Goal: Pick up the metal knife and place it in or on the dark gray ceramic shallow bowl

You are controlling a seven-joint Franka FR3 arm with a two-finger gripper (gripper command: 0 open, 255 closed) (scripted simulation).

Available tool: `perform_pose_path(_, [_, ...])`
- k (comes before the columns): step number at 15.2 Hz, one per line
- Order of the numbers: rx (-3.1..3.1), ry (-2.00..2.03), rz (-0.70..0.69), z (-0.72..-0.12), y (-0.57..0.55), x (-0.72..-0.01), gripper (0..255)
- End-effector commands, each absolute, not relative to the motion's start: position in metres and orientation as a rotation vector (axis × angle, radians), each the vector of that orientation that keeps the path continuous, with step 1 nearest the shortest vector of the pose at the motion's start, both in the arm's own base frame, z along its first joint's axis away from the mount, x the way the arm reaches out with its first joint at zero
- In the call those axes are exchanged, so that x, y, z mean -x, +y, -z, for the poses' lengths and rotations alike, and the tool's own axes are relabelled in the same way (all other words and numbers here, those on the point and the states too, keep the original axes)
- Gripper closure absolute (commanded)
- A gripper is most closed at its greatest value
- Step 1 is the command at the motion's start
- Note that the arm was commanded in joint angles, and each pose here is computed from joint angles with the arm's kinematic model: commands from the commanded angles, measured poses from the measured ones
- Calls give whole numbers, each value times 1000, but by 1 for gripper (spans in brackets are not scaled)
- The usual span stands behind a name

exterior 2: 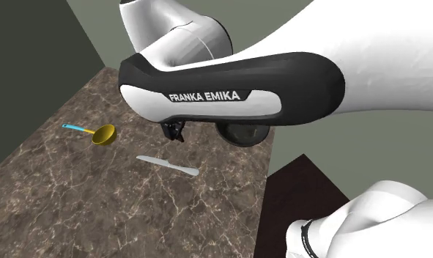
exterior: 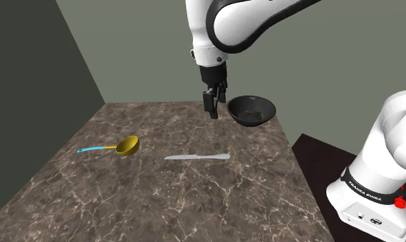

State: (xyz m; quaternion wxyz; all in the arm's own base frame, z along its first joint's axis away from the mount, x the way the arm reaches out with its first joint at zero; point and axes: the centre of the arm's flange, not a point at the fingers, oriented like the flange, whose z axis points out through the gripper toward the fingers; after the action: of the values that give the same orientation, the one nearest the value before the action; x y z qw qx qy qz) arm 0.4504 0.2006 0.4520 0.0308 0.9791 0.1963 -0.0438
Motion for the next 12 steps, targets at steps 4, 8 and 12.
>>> perform_pose_path(4, [-2977, 768, 205, -404, 251, -467, 0])
perform_pose_path(8, [-2936, 896, 261, -367, 292, -473, 0])
perform_pose_path(12, [-2911, 968, 292, -341, 314, -474, 0])
